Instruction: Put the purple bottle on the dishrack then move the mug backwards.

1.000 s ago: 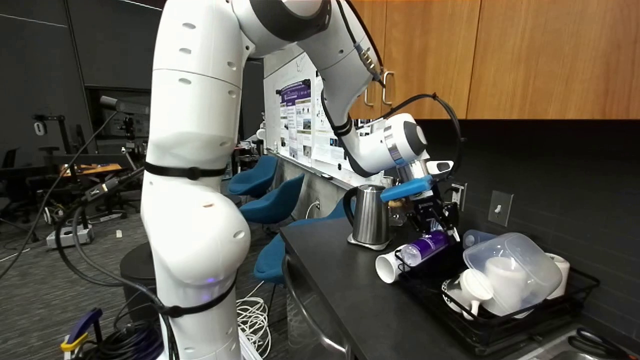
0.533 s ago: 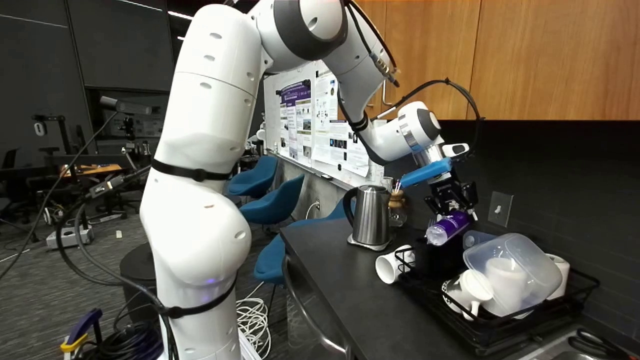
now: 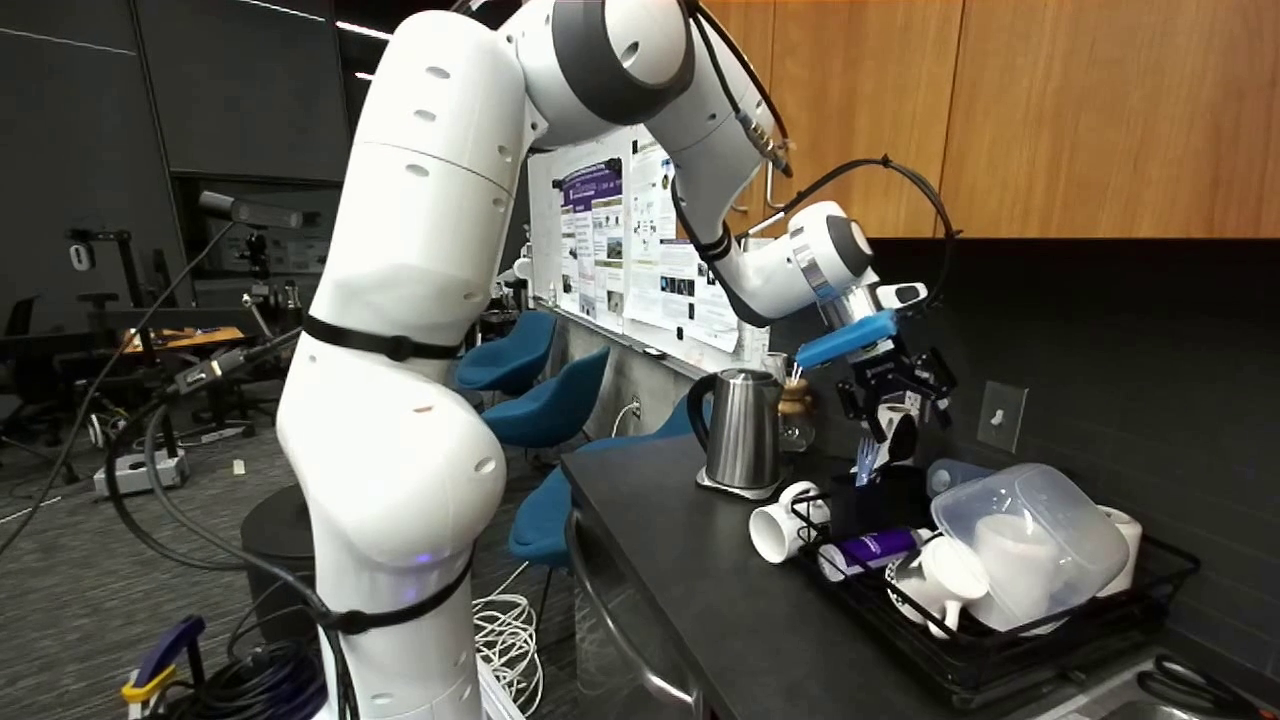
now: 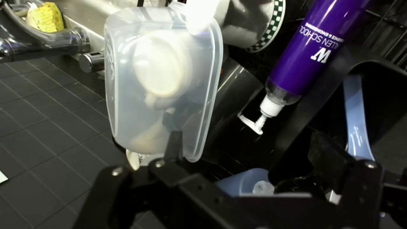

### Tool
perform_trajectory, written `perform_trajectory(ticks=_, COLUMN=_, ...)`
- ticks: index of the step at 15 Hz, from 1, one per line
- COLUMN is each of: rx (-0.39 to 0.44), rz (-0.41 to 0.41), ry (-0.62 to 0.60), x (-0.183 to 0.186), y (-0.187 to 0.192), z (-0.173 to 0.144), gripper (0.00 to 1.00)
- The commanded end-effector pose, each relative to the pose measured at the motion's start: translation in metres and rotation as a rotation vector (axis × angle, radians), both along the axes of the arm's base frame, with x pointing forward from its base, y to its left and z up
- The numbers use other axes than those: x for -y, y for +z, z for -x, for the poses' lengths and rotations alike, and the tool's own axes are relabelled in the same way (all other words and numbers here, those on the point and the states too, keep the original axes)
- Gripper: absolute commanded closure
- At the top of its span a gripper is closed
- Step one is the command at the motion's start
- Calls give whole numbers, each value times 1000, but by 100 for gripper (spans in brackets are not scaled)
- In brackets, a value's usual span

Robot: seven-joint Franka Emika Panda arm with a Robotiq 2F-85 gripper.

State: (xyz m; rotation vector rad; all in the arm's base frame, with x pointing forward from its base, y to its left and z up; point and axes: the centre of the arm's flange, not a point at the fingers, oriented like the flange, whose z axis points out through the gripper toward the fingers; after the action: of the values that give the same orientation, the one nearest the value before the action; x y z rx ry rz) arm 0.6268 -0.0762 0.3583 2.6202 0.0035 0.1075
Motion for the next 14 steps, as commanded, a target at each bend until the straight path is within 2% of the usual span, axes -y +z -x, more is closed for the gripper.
perform_trajectory(ticks=1, rx=-35, rz=23, ry=-5, x=8, y=8, z=-10, gripper=0)
perform_trajectory(ticks=5, rx=-67, rz=19, ry=-31, x=9, y=10, z=13, gripper=0)
perform_trajectory(ticks=8, rx=-127, rz=-8, ry=-87, x=17, y=3, z=35, gripper=0)
perform_trajectory(ticks=14, rx=-235, rz=-49, ry=-180, x=27, y=-34, z=91, gripper=0)
